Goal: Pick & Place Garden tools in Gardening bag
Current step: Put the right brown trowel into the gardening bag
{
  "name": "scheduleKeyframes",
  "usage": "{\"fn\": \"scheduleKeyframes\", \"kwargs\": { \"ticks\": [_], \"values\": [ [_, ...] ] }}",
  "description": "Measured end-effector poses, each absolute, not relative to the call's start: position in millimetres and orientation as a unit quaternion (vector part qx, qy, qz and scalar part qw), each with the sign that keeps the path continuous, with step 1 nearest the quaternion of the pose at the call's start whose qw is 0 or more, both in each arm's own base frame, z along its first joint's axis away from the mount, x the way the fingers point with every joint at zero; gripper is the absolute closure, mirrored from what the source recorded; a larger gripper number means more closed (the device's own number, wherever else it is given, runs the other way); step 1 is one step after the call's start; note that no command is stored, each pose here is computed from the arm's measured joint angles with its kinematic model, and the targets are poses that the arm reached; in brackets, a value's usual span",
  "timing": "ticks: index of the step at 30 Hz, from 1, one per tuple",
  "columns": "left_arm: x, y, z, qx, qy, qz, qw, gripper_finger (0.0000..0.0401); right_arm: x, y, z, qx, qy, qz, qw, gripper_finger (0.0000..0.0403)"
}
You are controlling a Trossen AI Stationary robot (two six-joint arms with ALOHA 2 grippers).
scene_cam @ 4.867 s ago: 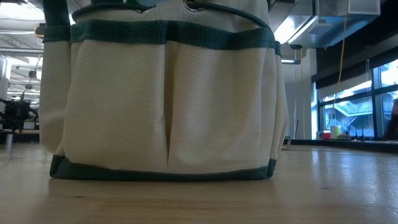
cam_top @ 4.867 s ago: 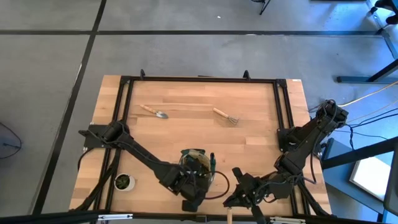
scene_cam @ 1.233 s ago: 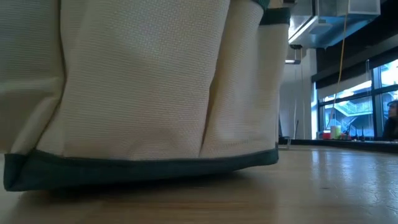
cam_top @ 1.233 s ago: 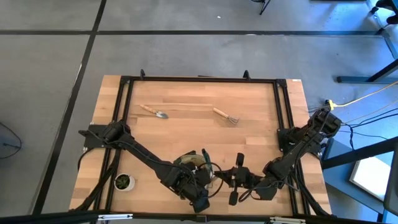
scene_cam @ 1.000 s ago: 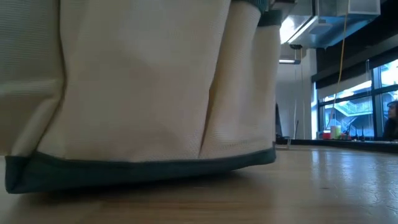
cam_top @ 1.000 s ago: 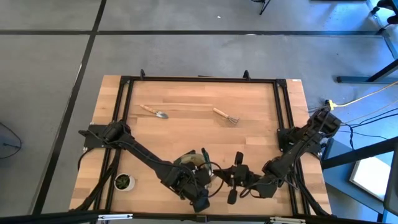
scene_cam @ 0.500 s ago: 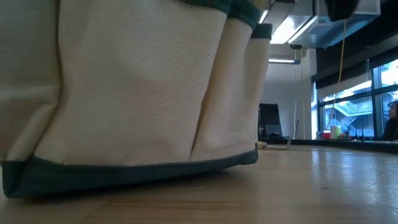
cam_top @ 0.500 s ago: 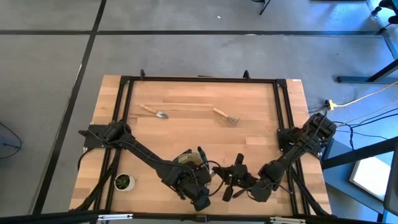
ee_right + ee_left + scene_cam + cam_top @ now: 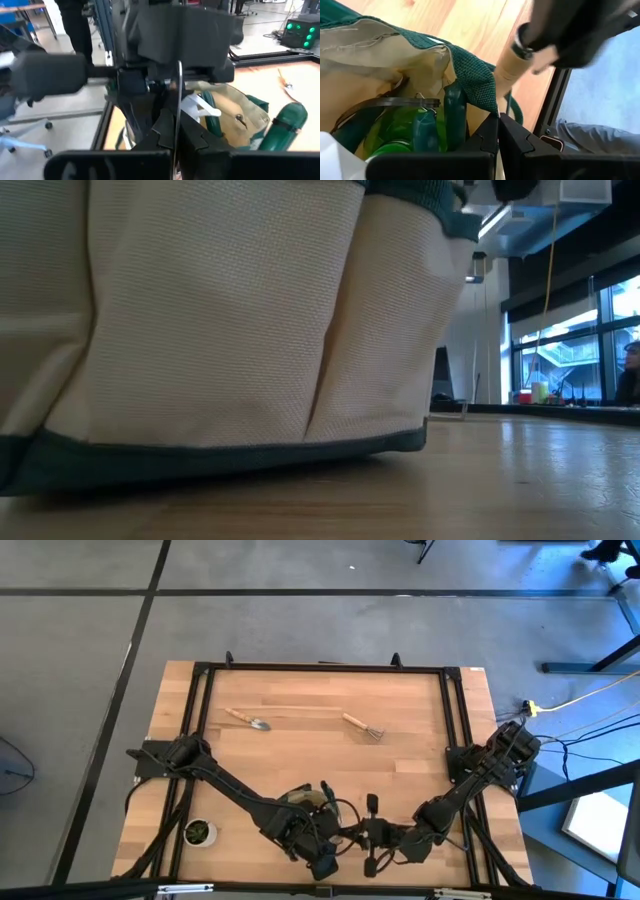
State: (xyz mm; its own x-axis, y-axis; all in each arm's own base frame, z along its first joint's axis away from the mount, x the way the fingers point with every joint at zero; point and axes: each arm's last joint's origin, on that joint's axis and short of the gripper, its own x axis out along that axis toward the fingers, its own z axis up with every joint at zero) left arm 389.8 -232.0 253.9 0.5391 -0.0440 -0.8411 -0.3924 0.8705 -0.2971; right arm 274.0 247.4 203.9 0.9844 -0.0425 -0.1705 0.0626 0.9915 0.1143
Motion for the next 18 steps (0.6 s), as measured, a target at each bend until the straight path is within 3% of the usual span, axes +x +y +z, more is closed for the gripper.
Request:
{"fn": "scheduleKeyframes", "kwargs": {
  "ticks": [7, 18],
  "values": [
    [389.5, -231.9, 253.7, -0.235, 0.471, 0.104, 0.844, 0.04, 276.0, 242.5, 197.4, 0.036, 0.11, -0.035, 0.993, 0.0403],
    [389.4, -231.7, 253.6, -0.234, 0.471, 0.105, 0.844, 0.04, 283.0, 234.8, 187.6, 0.103, 0.109, -0.09, 0.985, 0.0403]
  ]
}}
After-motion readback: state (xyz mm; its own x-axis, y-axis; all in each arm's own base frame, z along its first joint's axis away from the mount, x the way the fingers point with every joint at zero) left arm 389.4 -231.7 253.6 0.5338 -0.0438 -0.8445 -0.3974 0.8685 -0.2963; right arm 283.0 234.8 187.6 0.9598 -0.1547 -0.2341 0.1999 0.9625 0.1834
